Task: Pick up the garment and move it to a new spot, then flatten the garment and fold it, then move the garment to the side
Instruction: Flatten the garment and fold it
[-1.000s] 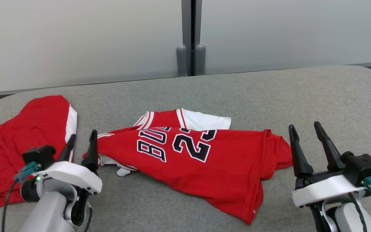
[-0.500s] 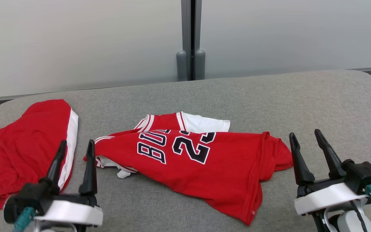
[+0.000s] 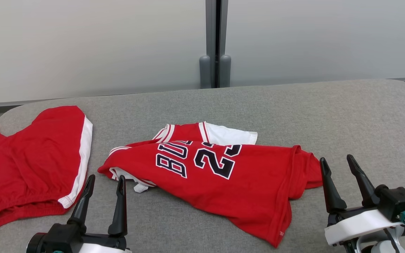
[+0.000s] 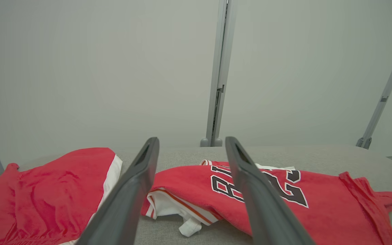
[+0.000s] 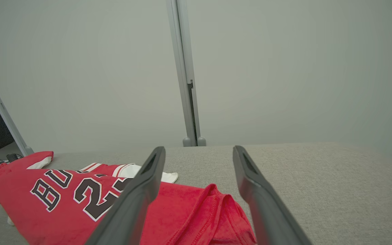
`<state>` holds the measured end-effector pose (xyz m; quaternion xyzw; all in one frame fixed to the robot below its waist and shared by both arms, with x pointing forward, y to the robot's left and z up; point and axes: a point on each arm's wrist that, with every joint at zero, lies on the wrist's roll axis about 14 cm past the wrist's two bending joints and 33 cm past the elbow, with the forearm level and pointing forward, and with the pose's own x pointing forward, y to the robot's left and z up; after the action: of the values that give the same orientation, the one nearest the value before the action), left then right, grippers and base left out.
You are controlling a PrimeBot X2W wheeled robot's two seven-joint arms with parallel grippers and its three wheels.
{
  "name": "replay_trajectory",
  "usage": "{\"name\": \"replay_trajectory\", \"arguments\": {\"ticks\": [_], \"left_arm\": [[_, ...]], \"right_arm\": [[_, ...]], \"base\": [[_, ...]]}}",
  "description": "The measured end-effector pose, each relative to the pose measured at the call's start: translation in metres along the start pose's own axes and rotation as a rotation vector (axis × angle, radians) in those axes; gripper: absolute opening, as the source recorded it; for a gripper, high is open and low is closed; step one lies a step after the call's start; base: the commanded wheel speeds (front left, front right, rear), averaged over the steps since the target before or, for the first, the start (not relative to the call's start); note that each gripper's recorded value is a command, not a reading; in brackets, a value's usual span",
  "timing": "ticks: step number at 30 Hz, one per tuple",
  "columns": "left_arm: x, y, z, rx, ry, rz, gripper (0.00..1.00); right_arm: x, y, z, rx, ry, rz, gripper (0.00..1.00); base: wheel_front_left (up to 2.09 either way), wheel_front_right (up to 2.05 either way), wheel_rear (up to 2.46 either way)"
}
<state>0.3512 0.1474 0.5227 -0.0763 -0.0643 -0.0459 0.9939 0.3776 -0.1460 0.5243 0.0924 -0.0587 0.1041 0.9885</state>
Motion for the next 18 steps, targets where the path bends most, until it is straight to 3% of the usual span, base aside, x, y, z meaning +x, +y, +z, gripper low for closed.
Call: {"name": "replay_trajectory", "arguments": {"ticks": [9, 18], "left_arm": [[-0.004, 0.009, 0.005, 0.006, -0.014, 0.021, 1.00], [-0.008, 0.011, 0.005, -0.015, -0.017, 0.032, 1.00]], "right_arm": [[0.001, 0.009, -0.023, -0.002, 0.075, 0.039, 1.00], [0.010, 0.014, -0.087, 0.043, 0.433, 0.037, 1.00]], "base": [[0.00, 0.00, 0.00], [0.00, 0.00, 0.00]]}}
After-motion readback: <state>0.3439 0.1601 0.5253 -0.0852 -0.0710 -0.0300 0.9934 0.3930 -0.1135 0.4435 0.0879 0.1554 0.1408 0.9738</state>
